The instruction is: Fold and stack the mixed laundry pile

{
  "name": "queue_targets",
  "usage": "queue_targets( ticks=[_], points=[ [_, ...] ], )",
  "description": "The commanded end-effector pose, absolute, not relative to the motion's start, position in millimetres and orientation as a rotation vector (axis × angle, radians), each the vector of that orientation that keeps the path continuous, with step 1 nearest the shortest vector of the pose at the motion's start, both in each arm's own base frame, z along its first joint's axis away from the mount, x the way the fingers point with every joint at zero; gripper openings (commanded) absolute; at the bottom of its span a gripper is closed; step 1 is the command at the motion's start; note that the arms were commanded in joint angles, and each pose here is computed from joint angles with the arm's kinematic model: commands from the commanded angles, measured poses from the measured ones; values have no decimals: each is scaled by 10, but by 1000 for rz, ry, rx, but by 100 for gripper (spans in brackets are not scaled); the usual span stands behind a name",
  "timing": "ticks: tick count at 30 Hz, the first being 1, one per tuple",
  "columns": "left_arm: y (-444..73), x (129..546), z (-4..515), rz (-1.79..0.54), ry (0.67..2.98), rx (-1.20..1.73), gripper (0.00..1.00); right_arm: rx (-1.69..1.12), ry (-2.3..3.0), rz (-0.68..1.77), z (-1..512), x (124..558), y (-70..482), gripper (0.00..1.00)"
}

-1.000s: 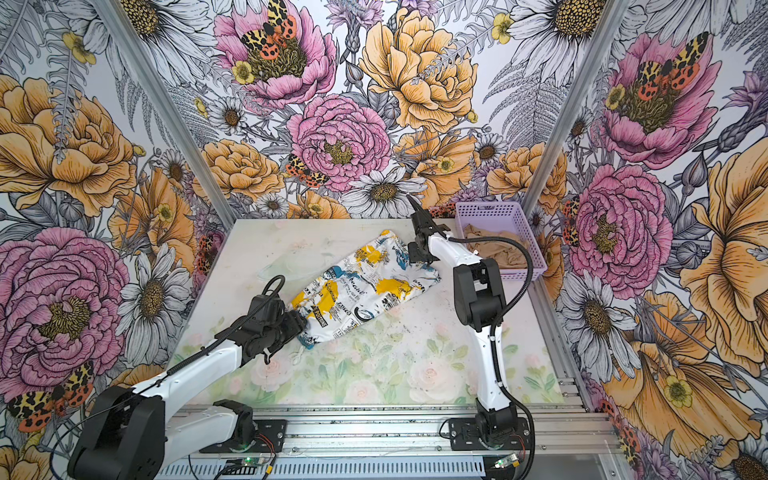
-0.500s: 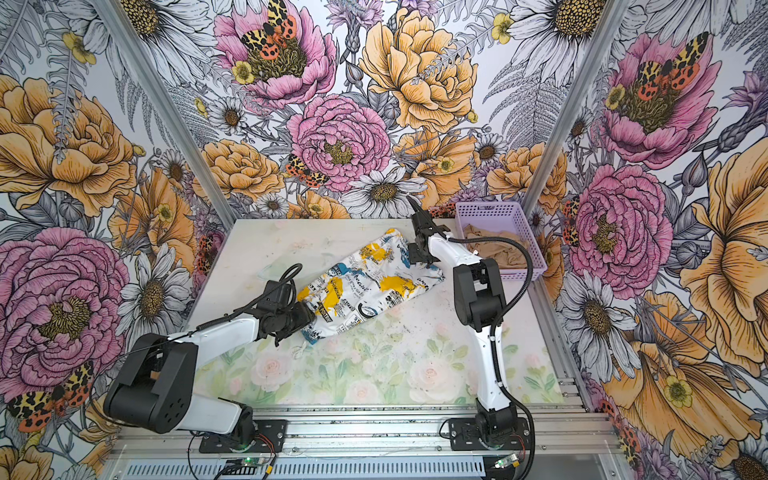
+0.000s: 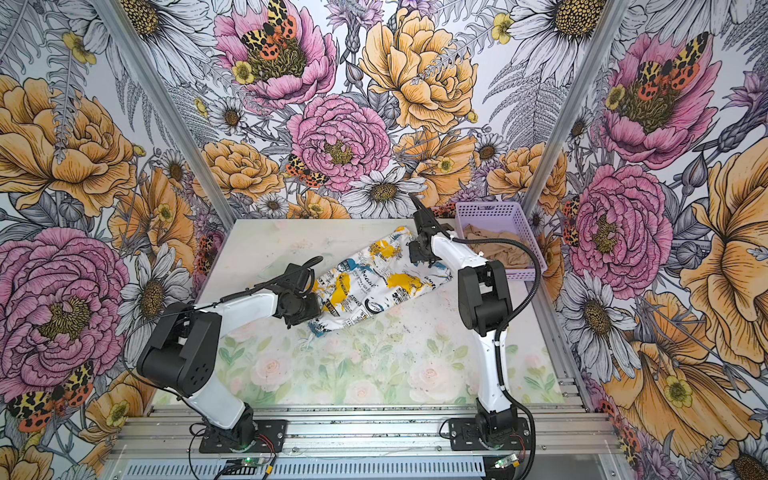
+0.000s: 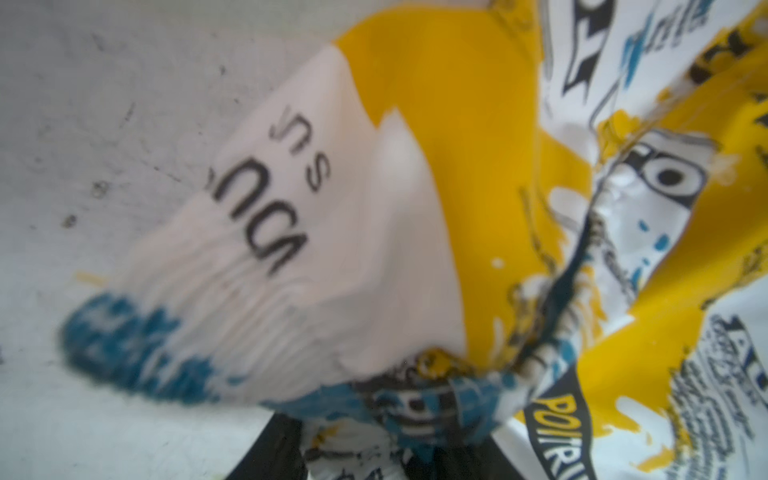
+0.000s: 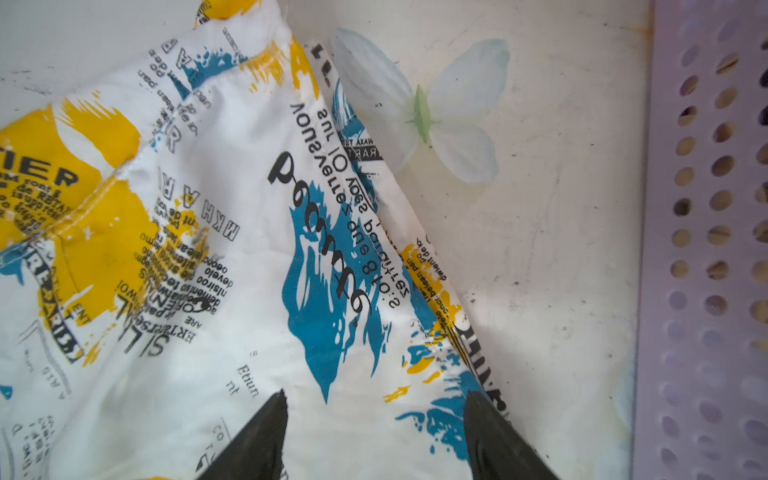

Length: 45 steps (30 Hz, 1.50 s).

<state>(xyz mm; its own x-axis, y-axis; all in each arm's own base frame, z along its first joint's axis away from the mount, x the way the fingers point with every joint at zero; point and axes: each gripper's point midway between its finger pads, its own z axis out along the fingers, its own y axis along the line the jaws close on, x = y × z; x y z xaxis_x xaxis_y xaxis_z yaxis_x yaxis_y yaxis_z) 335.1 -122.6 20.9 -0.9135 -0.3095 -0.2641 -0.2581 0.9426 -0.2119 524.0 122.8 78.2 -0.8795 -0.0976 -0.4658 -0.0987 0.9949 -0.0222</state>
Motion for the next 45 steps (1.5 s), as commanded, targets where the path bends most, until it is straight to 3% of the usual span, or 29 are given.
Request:
queue_targets(
  ticks=[1,14,23,30,45],
  points=[
    [-1152,2856,-408,-99,3055,-388,37,-130,2619,40,998,5211,1241,69],
    [-1206,2884,-554,-65,3093,-384,0,-141,2630,98,1051,5049,1318,70],
    [-942,2991,-162,25,3042,-356,0,-169,2632,198,1144,4880,1507,71],
    [-626,3098,623,60,2911,-354,0,-220,2633,301,1209,4685,1800,71],
    [-375,2826,1364,58,2865,-389,0,-446,2617,671,1220,4204,2962,68]
  ],
)
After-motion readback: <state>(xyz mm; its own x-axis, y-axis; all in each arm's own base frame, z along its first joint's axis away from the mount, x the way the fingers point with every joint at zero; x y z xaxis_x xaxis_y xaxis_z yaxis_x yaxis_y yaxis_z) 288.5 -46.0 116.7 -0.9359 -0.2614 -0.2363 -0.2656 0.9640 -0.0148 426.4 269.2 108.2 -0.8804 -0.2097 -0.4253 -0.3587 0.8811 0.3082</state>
